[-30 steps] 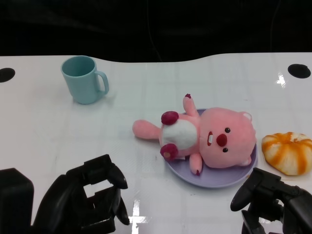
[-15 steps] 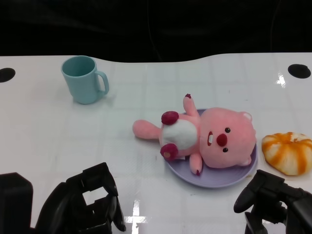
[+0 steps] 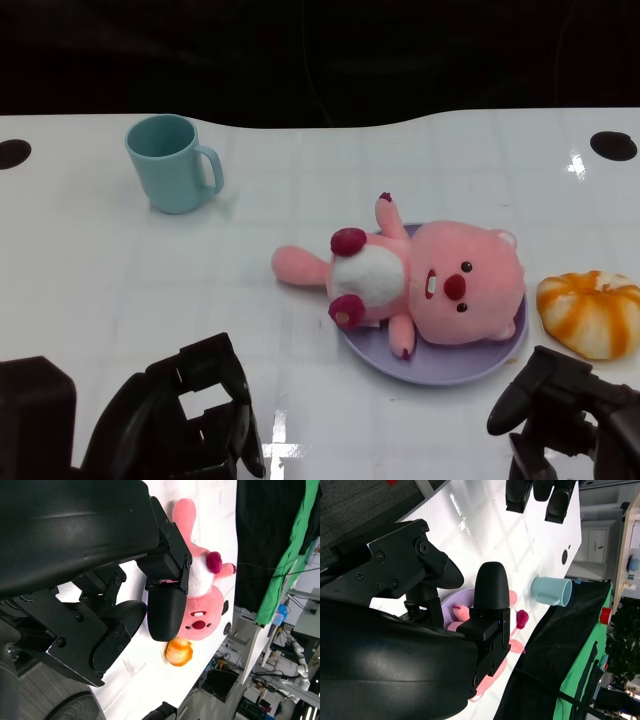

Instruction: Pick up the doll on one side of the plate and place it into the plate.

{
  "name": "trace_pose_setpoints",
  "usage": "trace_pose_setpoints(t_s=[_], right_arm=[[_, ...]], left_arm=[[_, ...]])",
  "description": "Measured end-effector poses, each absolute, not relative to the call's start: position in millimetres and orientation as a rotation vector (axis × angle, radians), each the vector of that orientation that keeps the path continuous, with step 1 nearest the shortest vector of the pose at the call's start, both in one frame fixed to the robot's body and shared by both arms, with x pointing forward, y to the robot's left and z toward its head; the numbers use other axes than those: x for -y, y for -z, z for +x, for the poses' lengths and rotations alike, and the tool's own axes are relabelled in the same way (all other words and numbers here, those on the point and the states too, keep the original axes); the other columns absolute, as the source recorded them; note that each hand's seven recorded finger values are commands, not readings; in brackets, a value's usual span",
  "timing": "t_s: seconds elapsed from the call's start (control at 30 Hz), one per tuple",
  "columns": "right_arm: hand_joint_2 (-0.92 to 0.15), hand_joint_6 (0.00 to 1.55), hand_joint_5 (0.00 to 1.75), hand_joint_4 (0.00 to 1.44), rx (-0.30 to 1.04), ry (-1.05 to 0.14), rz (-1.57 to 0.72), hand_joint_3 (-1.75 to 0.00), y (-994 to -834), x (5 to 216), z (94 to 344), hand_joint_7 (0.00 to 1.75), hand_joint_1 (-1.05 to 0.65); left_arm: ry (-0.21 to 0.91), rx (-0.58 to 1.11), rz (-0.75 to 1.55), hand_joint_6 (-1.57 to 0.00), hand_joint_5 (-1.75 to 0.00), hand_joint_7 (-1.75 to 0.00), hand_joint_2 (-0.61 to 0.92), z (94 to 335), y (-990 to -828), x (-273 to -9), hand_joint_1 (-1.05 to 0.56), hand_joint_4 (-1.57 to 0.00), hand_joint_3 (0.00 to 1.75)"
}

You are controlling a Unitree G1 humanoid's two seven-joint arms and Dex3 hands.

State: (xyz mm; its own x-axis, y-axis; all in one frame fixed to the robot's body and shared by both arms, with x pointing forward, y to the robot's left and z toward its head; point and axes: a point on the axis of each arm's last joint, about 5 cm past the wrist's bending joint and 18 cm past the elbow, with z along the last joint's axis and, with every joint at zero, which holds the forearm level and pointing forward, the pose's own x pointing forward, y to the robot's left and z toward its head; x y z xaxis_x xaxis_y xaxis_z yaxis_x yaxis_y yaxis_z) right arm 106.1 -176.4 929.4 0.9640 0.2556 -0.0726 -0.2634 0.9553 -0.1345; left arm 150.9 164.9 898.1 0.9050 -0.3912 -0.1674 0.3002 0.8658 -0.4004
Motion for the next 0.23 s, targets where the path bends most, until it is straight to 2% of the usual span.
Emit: trace_pose_setpoints(t_s=[0.23], right_arm=[[-0.64, 0.49, 1.75, 0.59, -0.049, -0.261, -0.149, -1.08, -929.6, 177.5, 105.8, 1.55, -0.01]], left_arm=[[0.373, -0.229, -0.345, -0.76, -1.75, -1.71, 0.41, 147.9, -898.8, -163.8, -0.09, -0.93, 1.43]])
